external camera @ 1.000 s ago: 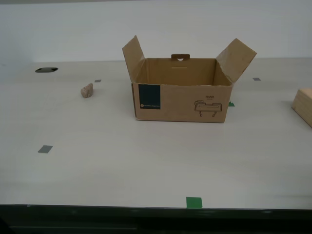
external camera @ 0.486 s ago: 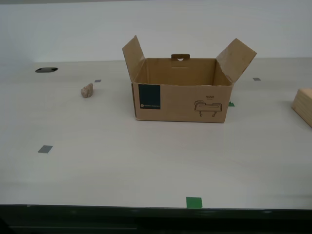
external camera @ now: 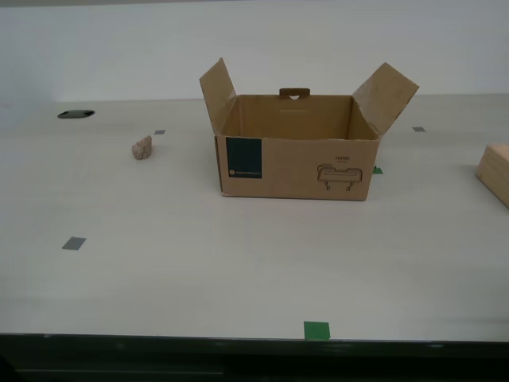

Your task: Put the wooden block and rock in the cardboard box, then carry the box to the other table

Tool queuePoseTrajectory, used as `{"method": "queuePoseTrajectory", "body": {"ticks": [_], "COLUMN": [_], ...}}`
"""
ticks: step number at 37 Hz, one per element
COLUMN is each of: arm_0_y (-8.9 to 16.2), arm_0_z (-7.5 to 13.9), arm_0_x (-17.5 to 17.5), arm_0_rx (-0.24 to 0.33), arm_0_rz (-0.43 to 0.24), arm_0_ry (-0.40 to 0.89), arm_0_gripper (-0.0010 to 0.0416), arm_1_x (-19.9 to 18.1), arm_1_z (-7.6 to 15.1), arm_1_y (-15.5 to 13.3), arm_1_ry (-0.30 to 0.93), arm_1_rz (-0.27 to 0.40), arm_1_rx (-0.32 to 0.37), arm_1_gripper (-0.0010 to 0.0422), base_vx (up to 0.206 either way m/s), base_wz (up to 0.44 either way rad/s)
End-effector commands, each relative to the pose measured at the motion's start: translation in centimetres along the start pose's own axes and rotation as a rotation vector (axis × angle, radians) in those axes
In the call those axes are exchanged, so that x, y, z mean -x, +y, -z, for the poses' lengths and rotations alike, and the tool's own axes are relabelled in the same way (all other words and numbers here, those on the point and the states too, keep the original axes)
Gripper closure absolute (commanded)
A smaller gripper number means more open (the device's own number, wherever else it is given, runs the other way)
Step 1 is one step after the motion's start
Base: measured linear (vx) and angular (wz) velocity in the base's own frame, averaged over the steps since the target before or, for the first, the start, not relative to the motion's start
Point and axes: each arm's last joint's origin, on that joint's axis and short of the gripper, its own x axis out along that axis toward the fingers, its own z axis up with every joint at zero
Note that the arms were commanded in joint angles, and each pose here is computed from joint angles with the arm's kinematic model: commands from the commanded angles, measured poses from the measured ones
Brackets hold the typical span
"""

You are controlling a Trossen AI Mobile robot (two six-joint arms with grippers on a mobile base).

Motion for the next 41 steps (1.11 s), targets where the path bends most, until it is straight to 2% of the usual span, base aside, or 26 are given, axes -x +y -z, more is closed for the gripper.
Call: {"method": "queuePoseTrajectory", "body": {"ticks": [1,41], "arm_0_y": [0.02,0.07], "arm_0_z": [-0.02,-0.16], "arm_0_x": [0.02,0.02], "arm_0_rx": [-0.001,-0.018], "arm_0_rz": [-0.003,-0.016], "arm_0_ry": [-0.002,-0.016], "arm_0_gripper": [0.0405,0.0405], "arm_1_x": [0.03,0.03], "arm_1_z": [-0.03,-0.09], "arm_1_y": [-0.01,-0.03], "arm_1_ry": [-0.002,-0.009], "arm_1_rz": [0.000,0.000], "arm_1_rx": [0.000,0.000], "arm_1_gripper": [0.0021,0.0021], "base_vx": [0.000,0.000], "base_wz": [0.000,0.000]}}
